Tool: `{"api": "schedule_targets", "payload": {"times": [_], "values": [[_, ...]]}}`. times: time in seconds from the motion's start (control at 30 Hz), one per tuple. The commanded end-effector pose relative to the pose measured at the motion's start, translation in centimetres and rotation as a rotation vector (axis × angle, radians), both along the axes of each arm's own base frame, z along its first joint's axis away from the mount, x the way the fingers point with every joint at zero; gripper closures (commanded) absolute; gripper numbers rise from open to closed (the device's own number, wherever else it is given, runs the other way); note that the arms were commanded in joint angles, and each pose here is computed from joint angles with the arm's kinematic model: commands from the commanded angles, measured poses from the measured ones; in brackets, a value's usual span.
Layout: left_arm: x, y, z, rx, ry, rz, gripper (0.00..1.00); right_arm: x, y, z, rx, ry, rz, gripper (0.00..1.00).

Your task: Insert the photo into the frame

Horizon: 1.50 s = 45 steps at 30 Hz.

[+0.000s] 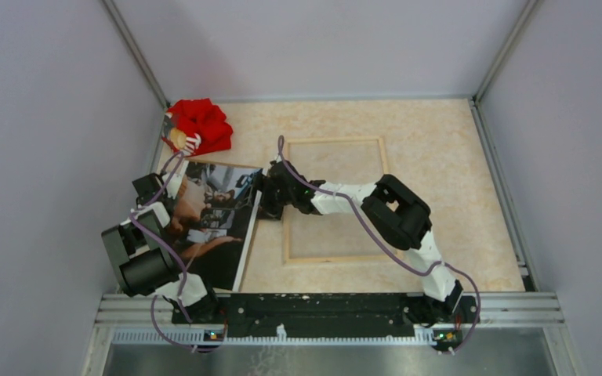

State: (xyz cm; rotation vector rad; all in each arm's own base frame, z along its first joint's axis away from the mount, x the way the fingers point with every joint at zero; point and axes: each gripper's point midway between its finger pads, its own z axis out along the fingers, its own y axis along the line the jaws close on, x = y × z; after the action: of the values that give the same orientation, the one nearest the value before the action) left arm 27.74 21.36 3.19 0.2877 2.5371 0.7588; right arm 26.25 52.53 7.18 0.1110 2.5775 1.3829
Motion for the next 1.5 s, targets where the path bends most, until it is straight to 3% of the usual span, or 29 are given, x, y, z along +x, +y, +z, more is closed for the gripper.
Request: {"api": "schedule_targets", "payload": {"times": [0.0, 0.17, 0.37, 0.67, 0.83, 0.87, 1.07, 1.23, 1.37, 1.47], "values": [[-4.3, -3.9, -5.3, -0.18, 0.187, -0.033, 0.41, 0.5, 1.3, 4.8, 0.145, -0.064, 0.009, 0.2], [-4.3, -4.0, -5.4, -0.184, 0.188, -0.035, 0.4, 0.3, 1.9, 7.0, 0.254, -0.09, 0.026, 0.2], [-4.4, -4.0, -5.4, -0.186, 0.192, -0.04, 0.4, 0.0, 2.5, 3.7, 0.207, -0.038, 0.028, 0.27], [-3.6, -4.8, -3.5, -0.232, 0.16, -0.052, 0.4, 1.3, 3.1, 1.2, 0.134, -0.043, 0.011, 0.63], [-3.0, -5.0, -1.4, -0.251, 0.128, -0.057, 0.38, 2.9, 2.1, 2.7, 0.111, -0.09, -0.004, 0.96], [-2.8, -5.0, -0.8, -0.255, 0.119, -0.054, 0.34, 3.5, 1.5, 4.0, 0.109, -0.121, -0.014, 1.0], [-0.8, -6.4, 4.5, -0.35, 0.023, -0.068, 0.13, 6.1, -6.5, 14.4, -0.046, -0.36, -0.035, 1.0], [-0.4, -7.5, 6.4, -0.397, -0.008, -0.092, 0.12, 6.2, -16.3, 23.8, -0.123, -0.548, -0.111, 1.0], [-0.8, -7.8, 6.0, -0.406, 0.008, -0.095, 0.13, 5.8, -25.6, 30.4, -0.408, -0.732, -0.226, 1.0], [-1.2, -7.9, 5.4, -0.405, 0.017, -0.101, 0.14, 4.5, -31.5, 33.4, -0.619, -0.784, -0.287, 1.0]]}}
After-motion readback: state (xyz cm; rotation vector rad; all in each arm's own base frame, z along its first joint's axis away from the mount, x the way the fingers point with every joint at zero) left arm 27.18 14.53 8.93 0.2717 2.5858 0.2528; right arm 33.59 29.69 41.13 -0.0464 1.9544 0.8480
